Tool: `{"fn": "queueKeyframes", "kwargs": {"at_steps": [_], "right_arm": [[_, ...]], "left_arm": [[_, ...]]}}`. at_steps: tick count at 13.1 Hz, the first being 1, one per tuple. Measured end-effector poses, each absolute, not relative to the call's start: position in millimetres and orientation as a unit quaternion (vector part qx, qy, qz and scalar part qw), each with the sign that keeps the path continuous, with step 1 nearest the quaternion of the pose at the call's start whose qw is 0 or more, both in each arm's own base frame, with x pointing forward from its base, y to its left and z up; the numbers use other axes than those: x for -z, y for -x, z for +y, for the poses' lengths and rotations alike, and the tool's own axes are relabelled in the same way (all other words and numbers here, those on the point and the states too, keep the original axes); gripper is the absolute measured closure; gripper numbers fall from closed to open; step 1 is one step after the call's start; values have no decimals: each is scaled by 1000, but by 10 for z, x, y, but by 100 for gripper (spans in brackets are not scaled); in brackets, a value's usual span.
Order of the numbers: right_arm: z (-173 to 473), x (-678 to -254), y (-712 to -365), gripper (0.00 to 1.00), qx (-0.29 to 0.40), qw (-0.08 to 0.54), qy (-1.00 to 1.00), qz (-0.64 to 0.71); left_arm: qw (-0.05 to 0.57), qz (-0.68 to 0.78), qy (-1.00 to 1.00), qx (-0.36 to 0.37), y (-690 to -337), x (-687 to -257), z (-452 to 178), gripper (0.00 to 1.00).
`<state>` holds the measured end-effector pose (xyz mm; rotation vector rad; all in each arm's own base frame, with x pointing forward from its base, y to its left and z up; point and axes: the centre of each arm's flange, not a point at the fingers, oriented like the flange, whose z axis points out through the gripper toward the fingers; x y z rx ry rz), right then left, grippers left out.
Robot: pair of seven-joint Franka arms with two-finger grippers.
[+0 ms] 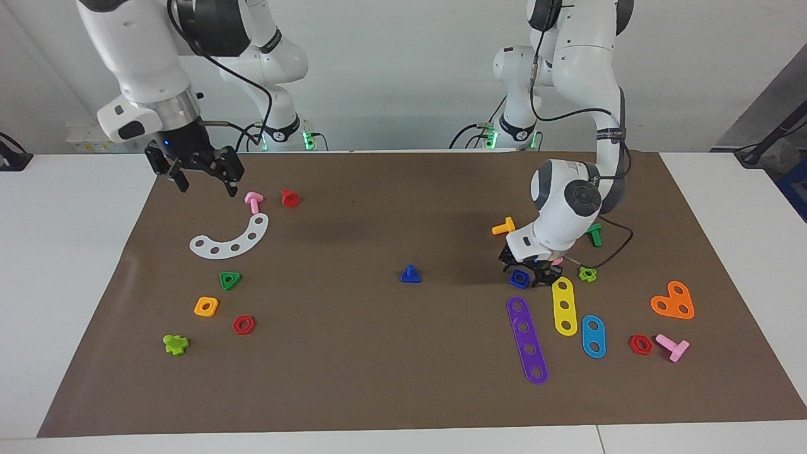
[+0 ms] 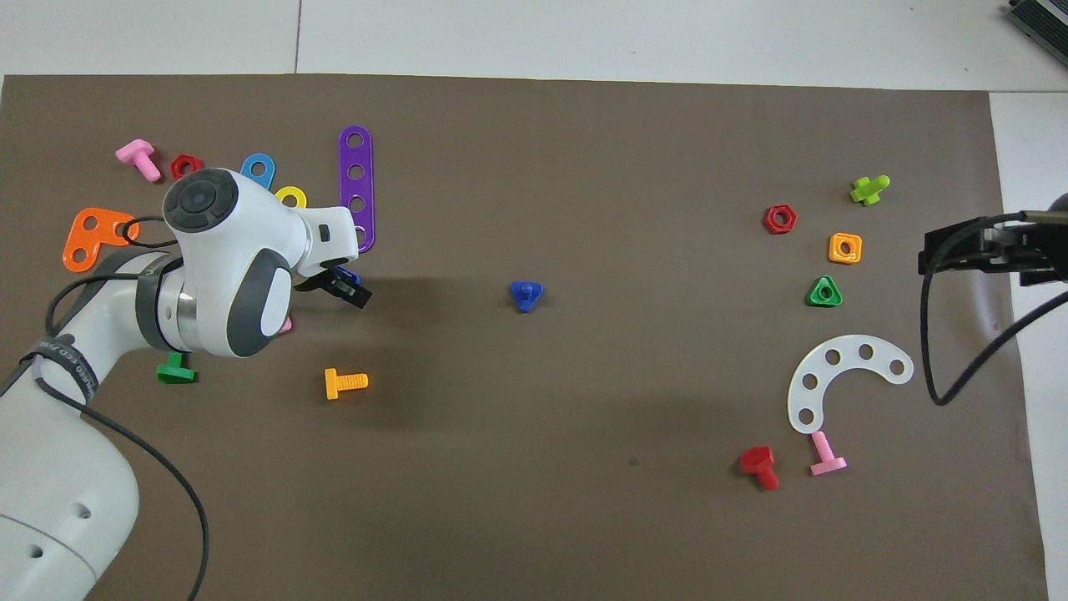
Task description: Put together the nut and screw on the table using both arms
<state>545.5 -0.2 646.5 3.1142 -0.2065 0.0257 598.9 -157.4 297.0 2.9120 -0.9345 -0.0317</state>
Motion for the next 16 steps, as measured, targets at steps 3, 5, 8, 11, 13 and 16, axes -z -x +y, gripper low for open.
{"fn": "queueKeyframes", "kwargs": {"at_steps": [3, 5, 8, 11, 13, 16], "right_arm": [[-129, -6444, -5450, 0, -2, 11, -998, -66], [-125, -6406, -5444, 0, 6, 12, -998, -66], [-125, -6334, -5434, 0, 15, 12, -998, -66], [-124, -6309, -5425, 0, 18, 12, -998, -66], [-111, -6314, -5422, 0, 18, 11, -998, -65], [2, -6327, -5415, 0, 17, 10, -998, -55]], "left_arm": [[41, -306, -951, 8, -5978, -2945, -1574, 25], [41, -306, -951, 9, -5970, -2932, -1572, 27], [41, -306, -951, 9, -5967, -2928, -1570, 33], [39, -307, -951, 7, -5971, -2939, -1567, 41], [39, -307, -951, 6, -5975, -2952, -1563, 54], [39, -307, -951, 6, -5975, -2952, -1563, 54]]}}
